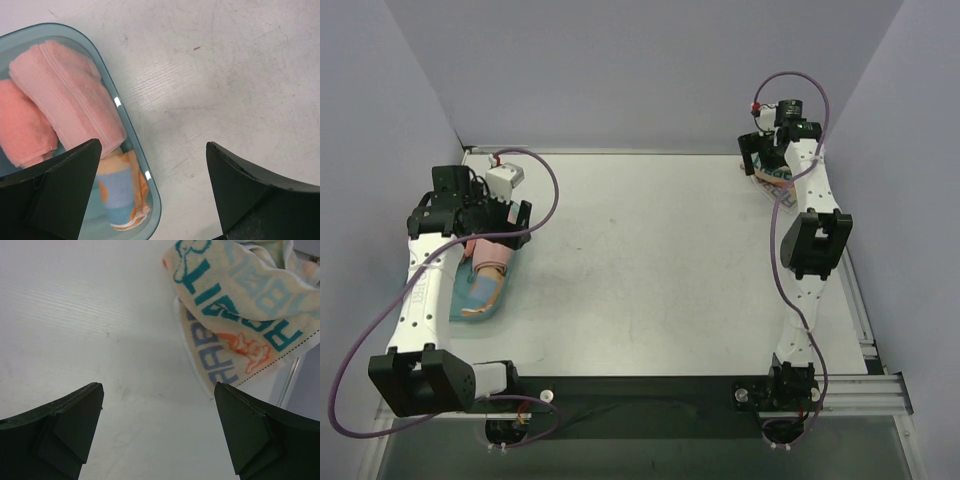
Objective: Roll the towels
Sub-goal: Grab a towel with the right arm
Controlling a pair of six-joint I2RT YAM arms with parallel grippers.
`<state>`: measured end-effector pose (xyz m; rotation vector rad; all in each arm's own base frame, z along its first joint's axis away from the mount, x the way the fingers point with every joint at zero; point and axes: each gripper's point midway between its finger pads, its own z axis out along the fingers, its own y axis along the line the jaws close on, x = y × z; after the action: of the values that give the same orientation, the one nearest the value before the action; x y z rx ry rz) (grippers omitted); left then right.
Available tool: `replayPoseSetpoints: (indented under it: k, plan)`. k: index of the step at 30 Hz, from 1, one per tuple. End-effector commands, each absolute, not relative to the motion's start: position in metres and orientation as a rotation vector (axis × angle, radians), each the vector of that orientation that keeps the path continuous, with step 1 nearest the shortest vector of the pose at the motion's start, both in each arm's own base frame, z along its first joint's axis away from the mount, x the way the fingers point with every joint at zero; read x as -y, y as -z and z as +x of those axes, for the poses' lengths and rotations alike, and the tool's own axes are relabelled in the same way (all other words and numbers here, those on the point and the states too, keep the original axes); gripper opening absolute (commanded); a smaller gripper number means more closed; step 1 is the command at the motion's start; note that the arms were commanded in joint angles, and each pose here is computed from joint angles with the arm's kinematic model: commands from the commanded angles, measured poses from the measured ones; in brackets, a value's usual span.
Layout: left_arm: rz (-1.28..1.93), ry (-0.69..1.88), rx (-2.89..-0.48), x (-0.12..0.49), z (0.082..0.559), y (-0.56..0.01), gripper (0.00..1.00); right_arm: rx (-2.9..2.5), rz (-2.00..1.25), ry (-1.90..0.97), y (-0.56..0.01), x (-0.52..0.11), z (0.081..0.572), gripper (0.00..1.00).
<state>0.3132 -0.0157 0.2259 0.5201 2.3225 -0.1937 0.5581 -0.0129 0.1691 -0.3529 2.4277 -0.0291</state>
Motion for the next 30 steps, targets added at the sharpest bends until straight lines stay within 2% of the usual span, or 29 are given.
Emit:
replayPoseSetpoints:
  k: [1,4,11,15,24,25,27,28,30]
  plan:
    - [0.441,0.213,-2.303,0.021,0.328,-0.232,0.97,-2.515,-0.462,0.276,-0.131,0.058,0.563,1.0]
    - [0.419,0.231,-2.319,0.023,0.329,-0.228,0.97,-2.545,-0.478,0.313,-0.107,0.069,0.568,0.99]
    - [0.408,0.234,-2.335,0.023,0.329,-0.224,0.97,-2.652,-0.458,0.411,-0.058,0.099,0.559,0.84]
    - [0.406,0.245,-2.353,0.024,0.33,-0.217,0.97,-2.709,-0.453,0.488,-0.036,0.121,0.551,0.79]
    - [0.346,0.258,-2.334,0.025,0.338,-0.231,0.97,-2.783,-0.489,0.444,-0.007,0.125,0.537,0.56]
    - [0.34,0.26,-2.329,0.025,0.339,-0.234,0.97,-2.795,-0.499,0.432,-0.003,0.123,0.534,0.45]
    - [0.333,0.269,-2.319,0.026,0.34,-0.238,0.97,-2.827,-0.522,0.397,0.003,0.119,0.527,0.34]
    - [0.33,0.274,-2.312,0.027,0.34,-0.242,0.98,-2.837,-0.53,0.378,0.004,0.117,0.524,0.25]
    - [0.323,0.282,-2.305,0.029,0.338,-0.246,0.97,-2.878,-0.535,0.308,0.01,0.112,0.514,0.18]
